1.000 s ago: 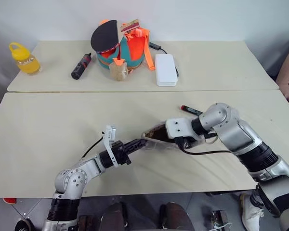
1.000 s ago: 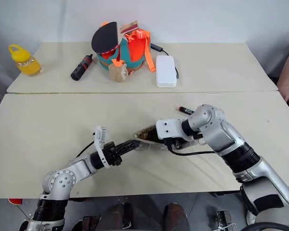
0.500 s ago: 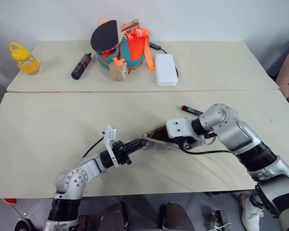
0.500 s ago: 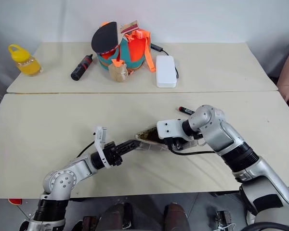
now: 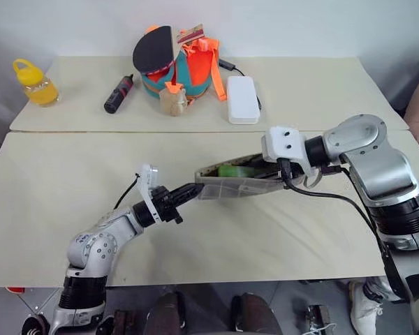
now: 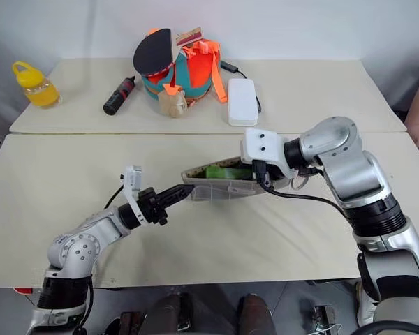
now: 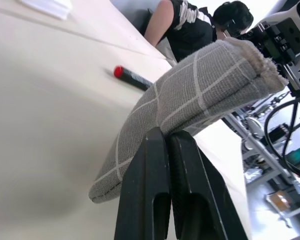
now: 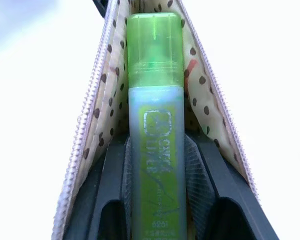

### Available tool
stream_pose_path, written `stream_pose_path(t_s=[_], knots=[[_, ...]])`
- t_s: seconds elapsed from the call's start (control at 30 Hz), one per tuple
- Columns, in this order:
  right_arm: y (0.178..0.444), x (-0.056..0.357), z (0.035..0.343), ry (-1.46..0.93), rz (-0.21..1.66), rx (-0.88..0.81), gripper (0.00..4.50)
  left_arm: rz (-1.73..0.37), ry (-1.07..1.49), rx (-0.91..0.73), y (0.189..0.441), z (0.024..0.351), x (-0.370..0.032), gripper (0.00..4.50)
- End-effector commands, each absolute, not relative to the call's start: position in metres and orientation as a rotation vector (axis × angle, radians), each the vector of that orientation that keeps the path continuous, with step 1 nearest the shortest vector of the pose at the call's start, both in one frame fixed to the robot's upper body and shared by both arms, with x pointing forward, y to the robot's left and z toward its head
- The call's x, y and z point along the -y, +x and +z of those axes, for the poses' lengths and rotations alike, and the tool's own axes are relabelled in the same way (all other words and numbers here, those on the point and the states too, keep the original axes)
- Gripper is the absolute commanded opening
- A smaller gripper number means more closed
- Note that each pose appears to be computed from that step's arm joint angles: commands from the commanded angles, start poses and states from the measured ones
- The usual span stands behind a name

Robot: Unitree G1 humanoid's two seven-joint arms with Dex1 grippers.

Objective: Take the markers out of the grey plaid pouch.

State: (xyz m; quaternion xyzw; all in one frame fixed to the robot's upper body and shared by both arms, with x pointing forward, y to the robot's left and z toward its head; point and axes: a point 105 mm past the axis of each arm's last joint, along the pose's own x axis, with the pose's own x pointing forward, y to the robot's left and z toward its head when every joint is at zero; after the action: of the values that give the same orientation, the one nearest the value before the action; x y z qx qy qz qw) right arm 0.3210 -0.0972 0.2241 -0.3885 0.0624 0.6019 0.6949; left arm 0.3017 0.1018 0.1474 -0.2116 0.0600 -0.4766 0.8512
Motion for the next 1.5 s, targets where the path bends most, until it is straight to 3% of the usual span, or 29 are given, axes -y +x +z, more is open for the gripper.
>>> stream_pose_path(t_s=[0.03,0.33,0.47,0.57,0.73,0.87,0.97,1.07,1.23,1.4,1.43,1.5], knots=[[0.315,0.09,0.262,-0.782,1.338,0.034,1.07,-0.896,-0.348,-0.029,0.315,0.164,-0.128,0.0],[0.319,0.077,0.271,-0.729,1.34,0.129,1.07,-0.86,-0.244,0.057,0.318,0.174,-0.14,0.0],[0.32,0.083,0.274,-0.724,1.322,0.121,1.07,-0.698,-0.073,0.13,0.33,0.181,-0.178,0.0],[0.33,0.109,0.245,-0.816,1.256,-0.02,1.07,-0.531,0.063,0.235,0.338,0.201,-0.215,0.0],[0.353,0.157,0.191,-0.954,1.095,-0.178,1.07,-0.445,0.324,0.288,0.334,0.216,-0.231,0.0],[0.358,0.174,0.157,-0.98,1.057,-0.231,1.07,-0.483,0.419,0.253,0.326,0.192,-0.215,0.0],[0.362,0.177,0.152,-0.988,1.022,-0.205,1.07,-0.5,0.465,0.174,0.32,0.16,-0.208,0.0],[0.368,0.172,0.157,-0.926,0.989,-0.147,1.07,-0.443,0.504,0.15,0.322,0.146,-0.211,0.74],[0.364,0.162,0.164,-0.807,1.026,-0.124,2.83,-0.455,0.466,0.167,0.324,0.149,-0.211,2.36],[0.36,0.157,0.174,-0.587,1.014,-0.047,4.5,-0.604,0.258,0.125,0.3,0.141,-0.205,4.04],[0.359,0.156,0.176,-0.548,1.004,-0.028,4.5,-0.631,0.234,0.118,0.295,0.139,-0.204,4.36],[0.358,0.157,0.178,-0.466,0.987,0.015,4.5,-0.61,0.224,0.108,0.29,0.136,-0.209,4.44]])
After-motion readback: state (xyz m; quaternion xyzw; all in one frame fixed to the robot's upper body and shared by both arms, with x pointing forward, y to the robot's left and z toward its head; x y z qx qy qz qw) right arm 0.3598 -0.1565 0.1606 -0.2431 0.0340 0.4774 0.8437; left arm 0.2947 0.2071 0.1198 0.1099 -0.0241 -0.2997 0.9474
